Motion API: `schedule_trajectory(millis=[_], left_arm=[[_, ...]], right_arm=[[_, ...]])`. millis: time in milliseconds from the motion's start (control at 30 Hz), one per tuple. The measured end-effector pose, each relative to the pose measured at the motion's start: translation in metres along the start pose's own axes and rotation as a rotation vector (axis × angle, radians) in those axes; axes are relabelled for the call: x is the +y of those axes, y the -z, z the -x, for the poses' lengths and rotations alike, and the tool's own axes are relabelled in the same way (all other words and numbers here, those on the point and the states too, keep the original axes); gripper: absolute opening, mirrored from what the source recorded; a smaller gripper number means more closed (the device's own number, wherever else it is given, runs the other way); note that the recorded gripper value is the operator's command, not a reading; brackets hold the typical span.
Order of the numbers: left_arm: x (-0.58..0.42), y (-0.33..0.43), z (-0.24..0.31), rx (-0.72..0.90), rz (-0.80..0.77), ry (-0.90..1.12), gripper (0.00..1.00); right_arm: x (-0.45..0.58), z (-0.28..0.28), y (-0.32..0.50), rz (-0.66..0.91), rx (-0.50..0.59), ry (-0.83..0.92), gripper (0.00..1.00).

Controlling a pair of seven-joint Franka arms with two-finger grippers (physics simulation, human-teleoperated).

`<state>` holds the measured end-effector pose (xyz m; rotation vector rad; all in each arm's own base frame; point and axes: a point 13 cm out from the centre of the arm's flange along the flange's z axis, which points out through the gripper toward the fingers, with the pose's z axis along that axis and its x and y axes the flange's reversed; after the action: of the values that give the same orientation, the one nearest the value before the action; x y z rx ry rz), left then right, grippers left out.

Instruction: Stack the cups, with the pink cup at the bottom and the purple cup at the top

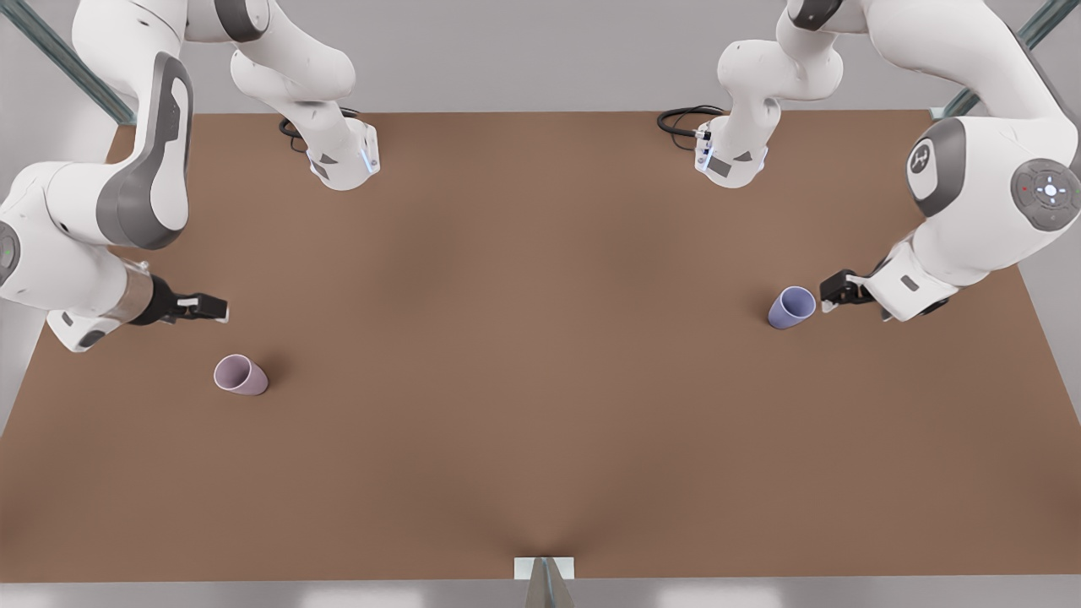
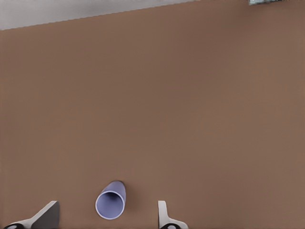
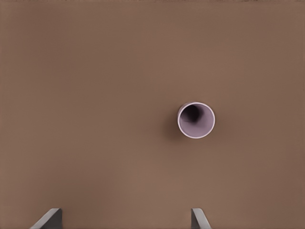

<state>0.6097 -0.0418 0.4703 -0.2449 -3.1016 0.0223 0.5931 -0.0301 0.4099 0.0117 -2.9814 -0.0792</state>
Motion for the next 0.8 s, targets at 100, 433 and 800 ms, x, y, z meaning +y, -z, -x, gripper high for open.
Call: schedule_trajectory(millis=[100, 433, 800], left_arm=[[0.003, 0.002, 0.002, -0.009, 0.002, -0.002, 1.0], [0.011, -0.017, -0.009, 0.057, 0.005, -0.006, 1.0], [0.012, -0.021, -0.014, 0.081, 0.003, -0.018, 1.0]], right_arm=[[0.001, 0.003, 0.001, -0.001, -0.012, 0.006, 1.0], [-0.018, 0.04, -0.054, -0.006, 0.004, 0.008, 1.0], [-0.103, 0.067, -0.178, 0.014, 0.035, -0.058, 1.0]])
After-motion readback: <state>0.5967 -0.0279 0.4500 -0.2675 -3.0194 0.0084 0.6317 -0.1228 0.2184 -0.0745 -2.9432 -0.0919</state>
